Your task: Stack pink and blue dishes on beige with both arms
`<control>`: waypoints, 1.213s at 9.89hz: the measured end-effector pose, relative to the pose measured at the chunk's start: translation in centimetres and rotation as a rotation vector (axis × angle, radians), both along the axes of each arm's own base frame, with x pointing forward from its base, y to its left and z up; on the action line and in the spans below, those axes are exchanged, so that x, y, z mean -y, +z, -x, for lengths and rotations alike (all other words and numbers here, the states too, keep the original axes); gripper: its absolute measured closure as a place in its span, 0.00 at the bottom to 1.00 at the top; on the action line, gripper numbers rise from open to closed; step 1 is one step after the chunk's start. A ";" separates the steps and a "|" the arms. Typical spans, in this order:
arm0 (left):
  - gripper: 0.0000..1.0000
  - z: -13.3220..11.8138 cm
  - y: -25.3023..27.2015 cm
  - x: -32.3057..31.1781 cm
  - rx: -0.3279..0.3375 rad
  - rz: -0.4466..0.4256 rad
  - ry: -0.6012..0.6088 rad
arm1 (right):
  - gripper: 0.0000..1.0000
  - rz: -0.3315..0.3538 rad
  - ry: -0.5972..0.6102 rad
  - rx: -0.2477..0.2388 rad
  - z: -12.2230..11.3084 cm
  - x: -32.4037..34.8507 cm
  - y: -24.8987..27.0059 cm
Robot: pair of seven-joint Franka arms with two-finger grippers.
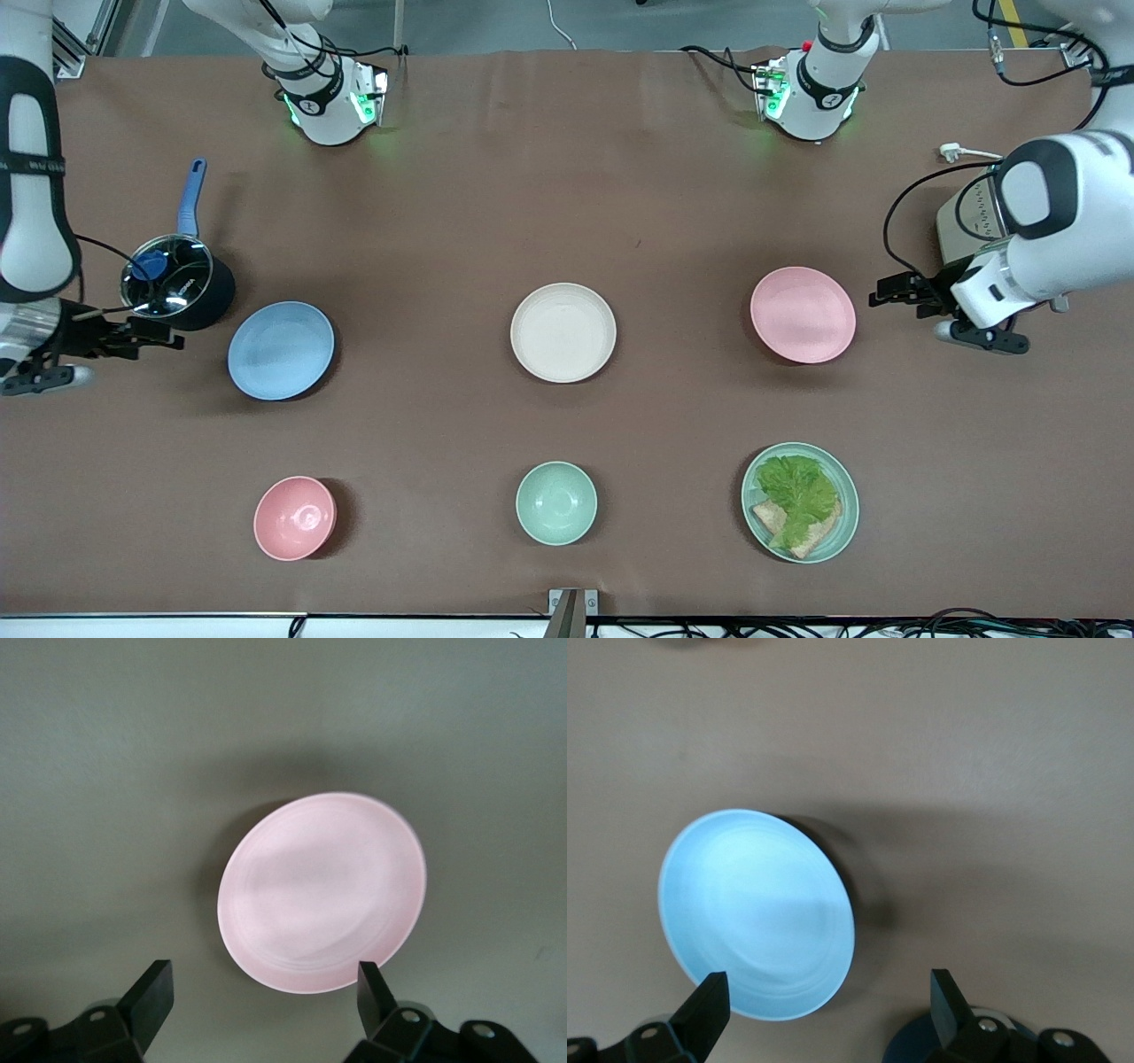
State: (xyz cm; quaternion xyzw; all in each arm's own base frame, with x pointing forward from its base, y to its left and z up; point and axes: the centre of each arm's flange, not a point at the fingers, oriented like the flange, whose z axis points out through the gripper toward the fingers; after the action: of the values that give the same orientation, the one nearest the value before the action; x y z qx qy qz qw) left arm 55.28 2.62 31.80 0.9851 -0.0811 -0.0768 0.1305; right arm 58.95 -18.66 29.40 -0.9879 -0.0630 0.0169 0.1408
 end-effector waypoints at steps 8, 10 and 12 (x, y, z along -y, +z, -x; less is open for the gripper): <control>0.58 0.4 -12.5 0.0 -0.052 -0.010 0.074 | 0.30 -0.107 -0.009 0.015 3.9 -0.8 -11.9; 0.88 0.4 -12.7 0.1 -0.056 -0.005 0.079 | 0.51 -0.112 -0.009 0.008 4.0 -0.9 -12.0; 0.96 -0.5 -10.9 1.3 -0.014 0.010 0.053 | 0.71 -0.124 -0.026 -0.005 4.0 -1.3 -12.0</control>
State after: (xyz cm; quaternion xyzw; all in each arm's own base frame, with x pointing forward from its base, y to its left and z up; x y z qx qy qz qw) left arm 55.75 1.33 20.86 0.9857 -0.0544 -0.0798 0.1379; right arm 54.93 -17.39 17.37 -0.9779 -0.0508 0.0137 0.2022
